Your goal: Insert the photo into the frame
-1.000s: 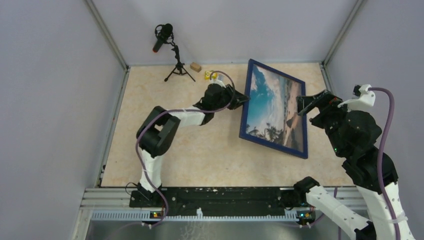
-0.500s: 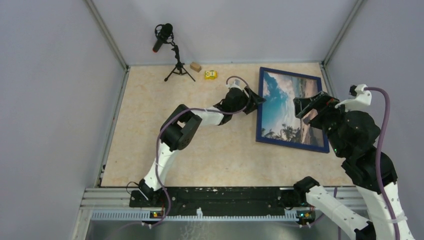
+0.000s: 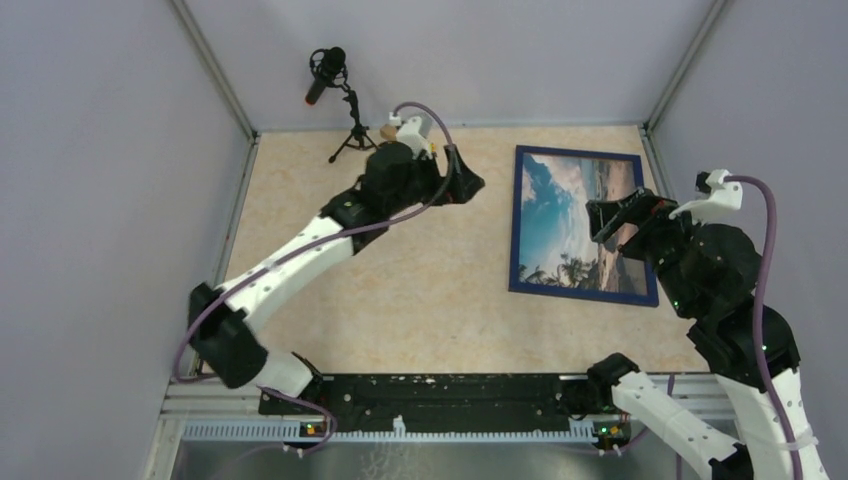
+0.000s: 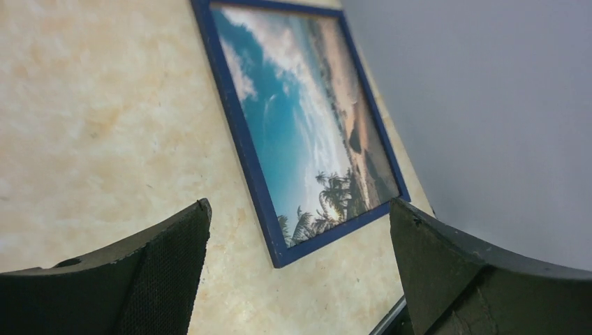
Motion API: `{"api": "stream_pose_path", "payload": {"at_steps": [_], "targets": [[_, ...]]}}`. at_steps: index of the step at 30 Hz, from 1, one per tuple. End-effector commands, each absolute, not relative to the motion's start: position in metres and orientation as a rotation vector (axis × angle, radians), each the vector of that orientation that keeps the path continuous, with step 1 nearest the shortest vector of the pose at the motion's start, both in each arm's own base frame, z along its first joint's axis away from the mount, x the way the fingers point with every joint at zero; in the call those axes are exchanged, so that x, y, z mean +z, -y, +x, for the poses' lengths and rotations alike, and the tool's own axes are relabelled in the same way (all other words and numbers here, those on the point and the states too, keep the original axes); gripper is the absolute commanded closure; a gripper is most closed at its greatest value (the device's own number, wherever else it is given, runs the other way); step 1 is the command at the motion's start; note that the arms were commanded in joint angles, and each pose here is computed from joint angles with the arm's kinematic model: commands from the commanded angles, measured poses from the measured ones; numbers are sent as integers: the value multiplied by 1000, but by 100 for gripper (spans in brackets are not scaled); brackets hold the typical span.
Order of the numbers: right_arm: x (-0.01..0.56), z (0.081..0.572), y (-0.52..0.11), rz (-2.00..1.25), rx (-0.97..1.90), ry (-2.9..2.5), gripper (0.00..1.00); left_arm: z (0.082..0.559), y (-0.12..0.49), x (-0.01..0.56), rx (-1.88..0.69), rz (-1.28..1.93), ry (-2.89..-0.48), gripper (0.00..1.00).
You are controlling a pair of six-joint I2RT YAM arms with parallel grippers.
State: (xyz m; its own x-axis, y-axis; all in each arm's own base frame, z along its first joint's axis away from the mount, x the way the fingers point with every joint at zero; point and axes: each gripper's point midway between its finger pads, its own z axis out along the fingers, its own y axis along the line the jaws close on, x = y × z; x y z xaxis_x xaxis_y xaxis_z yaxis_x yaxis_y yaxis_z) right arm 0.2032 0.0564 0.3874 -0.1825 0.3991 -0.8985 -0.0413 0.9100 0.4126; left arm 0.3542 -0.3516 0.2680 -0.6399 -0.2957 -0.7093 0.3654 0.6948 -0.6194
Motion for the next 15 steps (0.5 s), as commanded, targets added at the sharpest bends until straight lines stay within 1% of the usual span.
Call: {"api": "stream_pose_path", "payload": {"at_steps": [1,6,8,12,15], "targets": [[415,193,-49,243,402,-1641,1,305,298,330,-845,309,-1879,2],[430,189,-49,226,428,-1577,1,263,245,412,-782,349,-1639,2],[434,187,-49,224,437,-1561,1,252,220,439,-730,317,-1558,1],[437,184,-46,235,449,-1538,1,230,186,479,-680,288,-1424,1],[437,185,-47,237,451,-1532,1,218,171,493,-666,274,-1371,1]]}}
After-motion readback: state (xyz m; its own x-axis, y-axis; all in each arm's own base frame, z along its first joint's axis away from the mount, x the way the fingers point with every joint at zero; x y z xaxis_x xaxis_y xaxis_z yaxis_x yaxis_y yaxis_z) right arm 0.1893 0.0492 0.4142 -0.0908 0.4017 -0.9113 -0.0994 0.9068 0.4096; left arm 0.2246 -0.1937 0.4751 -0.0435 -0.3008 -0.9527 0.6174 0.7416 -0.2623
